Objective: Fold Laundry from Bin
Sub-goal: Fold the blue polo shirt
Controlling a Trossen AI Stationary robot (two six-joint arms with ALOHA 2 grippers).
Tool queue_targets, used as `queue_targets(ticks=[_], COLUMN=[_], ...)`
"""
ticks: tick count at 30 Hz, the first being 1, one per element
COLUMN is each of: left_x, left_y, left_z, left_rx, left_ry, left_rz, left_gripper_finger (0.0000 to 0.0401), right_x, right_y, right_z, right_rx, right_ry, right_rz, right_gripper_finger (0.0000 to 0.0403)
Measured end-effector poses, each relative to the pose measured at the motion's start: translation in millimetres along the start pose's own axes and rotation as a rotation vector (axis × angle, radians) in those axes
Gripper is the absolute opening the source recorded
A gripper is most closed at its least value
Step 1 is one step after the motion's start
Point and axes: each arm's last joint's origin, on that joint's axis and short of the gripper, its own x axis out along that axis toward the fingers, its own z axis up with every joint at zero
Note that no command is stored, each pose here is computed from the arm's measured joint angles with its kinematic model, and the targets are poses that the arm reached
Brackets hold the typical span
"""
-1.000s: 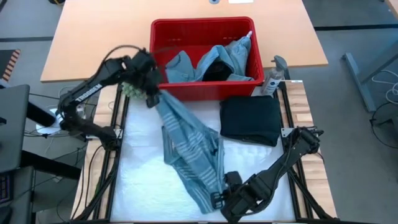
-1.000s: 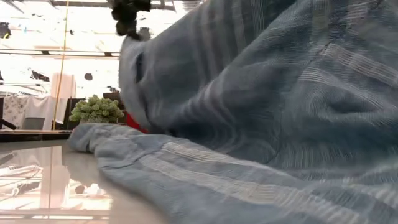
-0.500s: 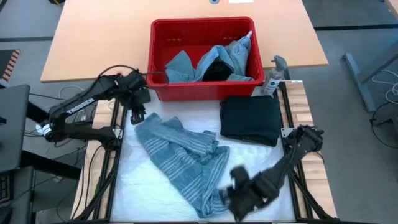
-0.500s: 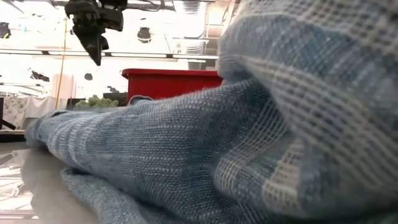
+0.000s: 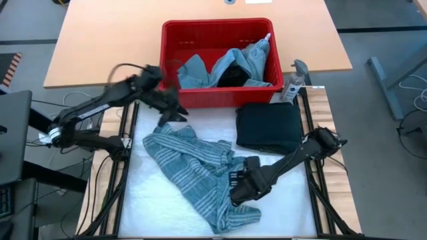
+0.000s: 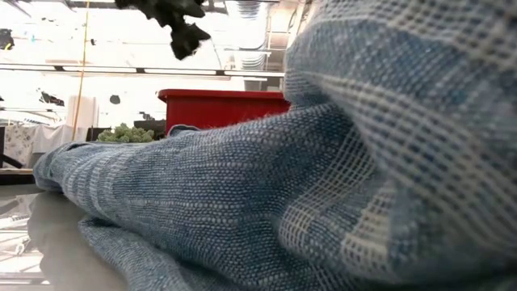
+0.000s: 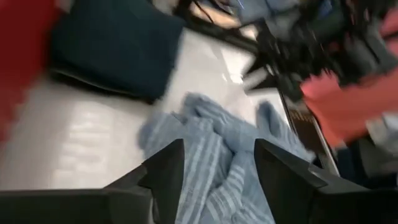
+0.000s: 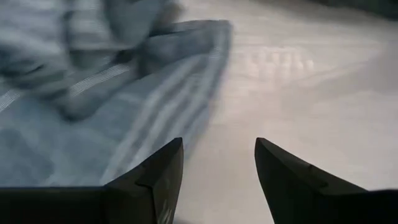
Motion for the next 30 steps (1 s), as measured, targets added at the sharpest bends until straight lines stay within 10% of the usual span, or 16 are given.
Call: queue_targets(ticks=[11, 30], left_x=[114, 149], left_y=[51, 42], left_z=[-16, -33], left_rx=[-0.102, 0.057], left_ry=[0.14, 0.195], left_rz=[-0.379, -0.476], left_gripper_finger=[0.0213, 0.0213], right_x=[40, 102], right_y=[-33, -26], right_z=[5, 27], right_rx=[0.17, 0.105], right_ry=[0.019, 0.027], right_rz=[0.157, 0.262], right_gripper_finger=[0.0225, 0.0254])
